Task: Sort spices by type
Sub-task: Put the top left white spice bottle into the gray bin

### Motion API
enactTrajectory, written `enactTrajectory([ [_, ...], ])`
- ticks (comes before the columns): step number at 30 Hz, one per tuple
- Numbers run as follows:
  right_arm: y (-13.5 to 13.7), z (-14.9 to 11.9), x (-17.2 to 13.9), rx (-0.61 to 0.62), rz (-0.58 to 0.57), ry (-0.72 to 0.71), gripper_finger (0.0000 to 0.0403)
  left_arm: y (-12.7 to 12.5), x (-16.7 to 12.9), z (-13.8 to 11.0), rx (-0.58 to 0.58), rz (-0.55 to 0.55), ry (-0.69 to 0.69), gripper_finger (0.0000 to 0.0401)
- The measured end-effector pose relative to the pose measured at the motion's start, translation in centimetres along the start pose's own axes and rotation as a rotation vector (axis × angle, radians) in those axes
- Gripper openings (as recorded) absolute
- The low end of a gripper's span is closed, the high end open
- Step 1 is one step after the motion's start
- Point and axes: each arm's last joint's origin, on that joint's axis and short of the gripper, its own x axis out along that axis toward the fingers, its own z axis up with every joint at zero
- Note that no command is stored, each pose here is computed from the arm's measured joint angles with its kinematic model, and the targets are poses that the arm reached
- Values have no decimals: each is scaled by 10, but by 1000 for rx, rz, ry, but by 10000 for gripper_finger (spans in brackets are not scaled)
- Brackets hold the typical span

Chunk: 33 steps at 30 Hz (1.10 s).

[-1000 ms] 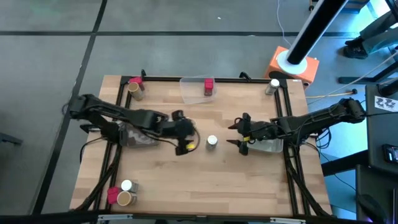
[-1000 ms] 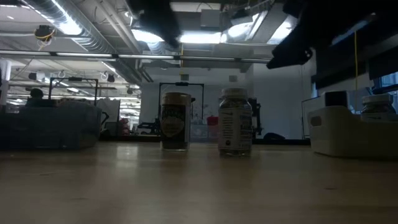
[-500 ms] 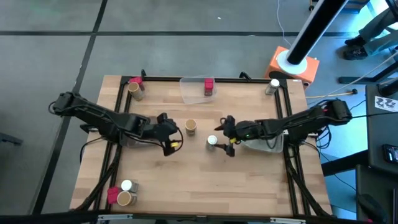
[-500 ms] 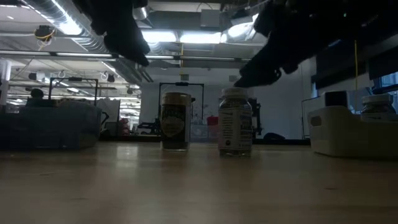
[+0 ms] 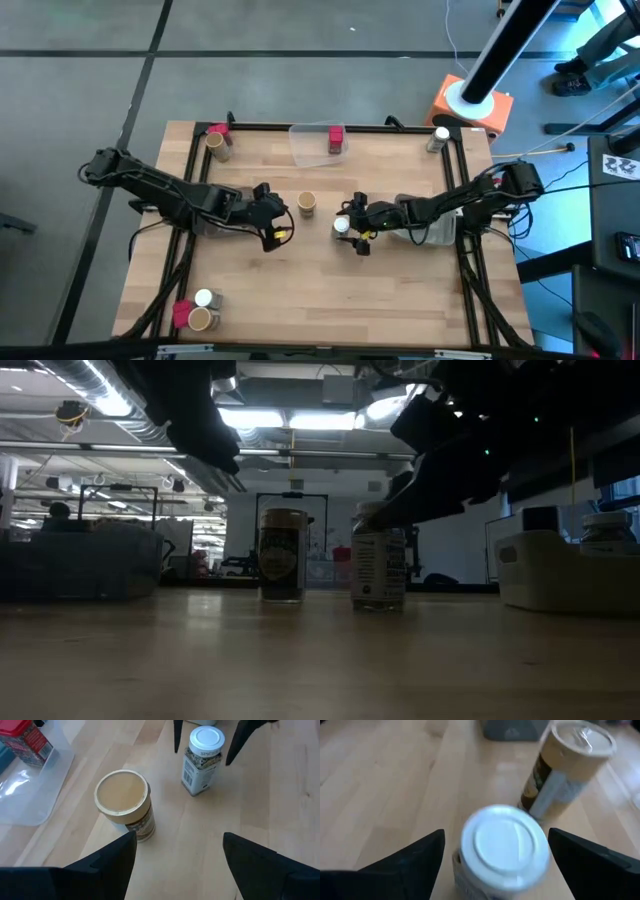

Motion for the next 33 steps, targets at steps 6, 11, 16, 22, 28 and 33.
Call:
enactTrajectory([
  [6, 1, 1, 2, -32, 23, -28, 299, 0, 0, 1, -3, -2, -6, 280],
  [11, 1, 2, 2, -31, 23, -26, 218, 0, 0, 1, -4, -4, -9, 280],
  [16, 1, 2, 2, -31, 14, -31, 205, 0, 0, 1, -4, -4, -9, 280],
  [22, -2, 12, -17, 28, 5, -27, 205, 0, 0, 1, -9, -4, -9, 280],
  [28, -4, 32, -63, 70, -49, -35, 205, -1, 0, 1, -12, -5, -11, 280],
  [33, -6, 39, -111, 115, -177, -29, 205, -1, 0, 1, -13, -4, -11, 280],
])
